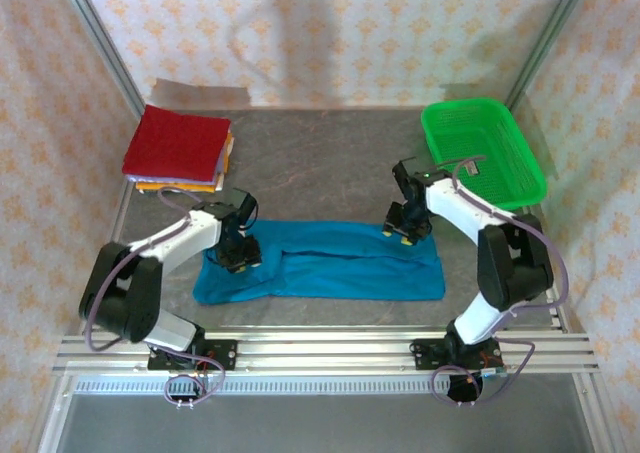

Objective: Fold and stack the t-shirts

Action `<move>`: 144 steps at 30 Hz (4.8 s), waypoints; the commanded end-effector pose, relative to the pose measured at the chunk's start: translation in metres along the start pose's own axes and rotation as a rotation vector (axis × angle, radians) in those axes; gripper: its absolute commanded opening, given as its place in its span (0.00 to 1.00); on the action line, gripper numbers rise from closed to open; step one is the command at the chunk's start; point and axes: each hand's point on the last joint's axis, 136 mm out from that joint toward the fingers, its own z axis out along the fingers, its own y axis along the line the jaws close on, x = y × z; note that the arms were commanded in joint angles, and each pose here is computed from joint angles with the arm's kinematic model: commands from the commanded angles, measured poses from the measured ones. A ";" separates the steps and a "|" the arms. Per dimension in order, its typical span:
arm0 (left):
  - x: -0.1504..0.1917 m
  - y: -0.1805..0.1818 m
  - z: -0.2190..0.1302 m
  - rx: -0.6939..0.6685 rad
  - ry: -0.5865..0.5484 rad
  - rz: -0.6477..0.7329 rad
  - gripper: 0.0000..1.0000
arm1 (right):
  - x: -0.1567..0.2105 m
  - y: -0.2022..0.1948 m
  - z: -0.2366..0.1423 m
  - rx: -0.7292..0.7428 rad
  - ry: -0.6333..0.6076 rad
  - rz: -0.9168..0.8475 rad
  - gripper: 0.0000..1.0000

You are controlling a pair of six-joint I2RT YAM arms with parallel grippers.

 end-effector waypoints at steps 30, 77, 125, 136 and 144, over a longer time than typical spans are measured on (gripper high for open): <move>-0.171 -0.207 -0.029 0.162 -0.113 0.308 0.42 | 0.048 -0.054 -0.022 0.063 -0.016 0.063 0.44; -0.263 -0.178 -0.083 0.274 -0.206 0.298 0.46 | 0.135 0.250 0.032 -0.260 0.043 -0.258 0.45; 0.117 -0.073 0.022 0.258 0.078 0.181 0.36 | 0.167 0.014 0.049 0.033 0.174 -0.312 0.33; 0.133 -0.058 0.025 0.208 0.108 0.198 0.00 | 0.186 0.007 0.050 0.027 0.227 -0.295 0.05; 0.147 -0.059 -0.005 0.278 0.089 0.171 0.00 | 0.219 0.020 0.023 -0.033 0.254 -0.304 0.00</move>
